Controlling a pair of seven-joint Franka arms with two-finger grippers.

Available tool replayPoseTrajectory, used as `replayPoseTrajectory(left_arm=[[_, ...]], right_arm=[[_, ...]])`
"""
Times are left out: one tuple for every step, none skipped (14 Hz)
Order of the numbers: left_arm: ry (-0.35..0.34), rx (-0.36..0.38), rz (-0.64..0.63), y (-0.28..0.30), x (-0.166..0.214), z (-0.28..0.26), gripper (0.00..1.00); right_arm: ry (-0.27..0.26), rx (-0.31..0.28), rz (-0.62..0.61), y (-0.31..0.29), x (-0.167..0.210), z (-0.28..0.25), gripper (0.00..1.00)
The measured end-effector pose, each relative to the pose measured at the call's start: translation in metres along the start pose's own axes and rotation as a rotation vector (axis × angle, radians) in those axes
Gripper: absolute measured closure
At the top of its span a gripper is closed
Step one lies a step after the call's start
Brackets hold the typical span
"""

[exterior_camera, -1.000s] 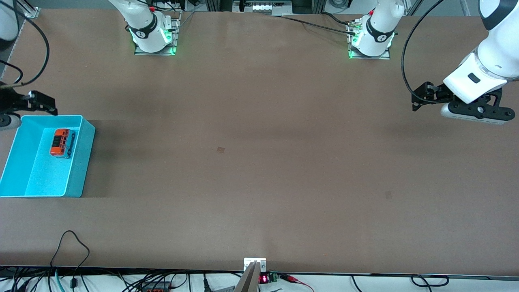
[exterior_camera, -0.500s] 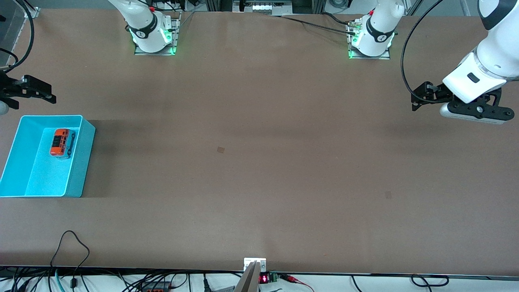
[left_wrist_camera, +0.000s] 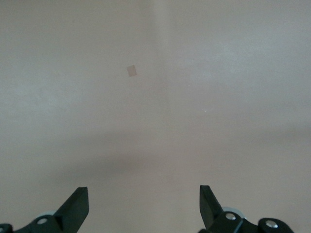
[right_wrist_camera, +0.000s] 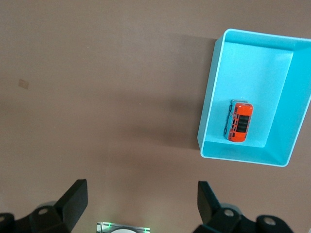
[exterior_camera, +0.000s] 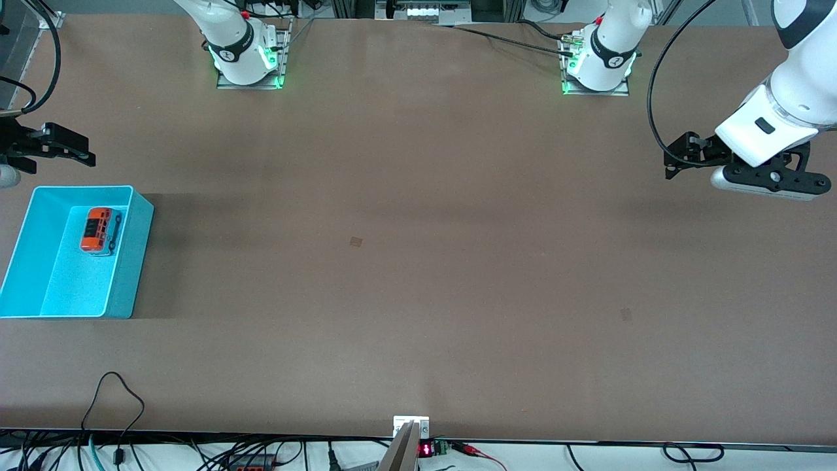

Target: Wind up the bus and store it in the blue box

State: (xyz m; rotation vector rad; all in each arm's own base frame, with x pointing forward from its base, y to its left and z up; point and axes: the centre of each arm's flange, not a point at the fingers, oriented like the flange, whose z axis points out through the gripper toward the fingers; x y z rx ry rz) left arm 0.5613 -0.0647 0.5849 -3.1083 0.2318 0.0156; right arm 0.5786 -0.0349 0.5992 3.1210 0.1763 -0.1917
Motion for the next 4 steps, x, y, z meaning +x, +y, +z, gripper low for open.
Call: replayPoseTrajectory(left_arm=[[0.0,0.0,0.0,0.0,0.0,0.0,0.0],[0.0,0.0,0.0,0.0,0.0,0.0,0.0],[0.0,0.0,0.0,-0.0001,0.0,0.0,0.0],[0.0,0.0,-0.001,-0.0006,0.0,0.0,0.0]], right_arm=[[-0.003,0.0,0.016,-0.0001,0.0001,0.0016,0.0],[-0.006,0.001,0.023,-0.0009,0.0003,0.0026,0.0],[-0.007,0.001,0.025,-0.0016,0.0004,0.0033,0.0],[-0.008,0.001,0.024,-0.0019,0.0005,0.0035,0.0]])
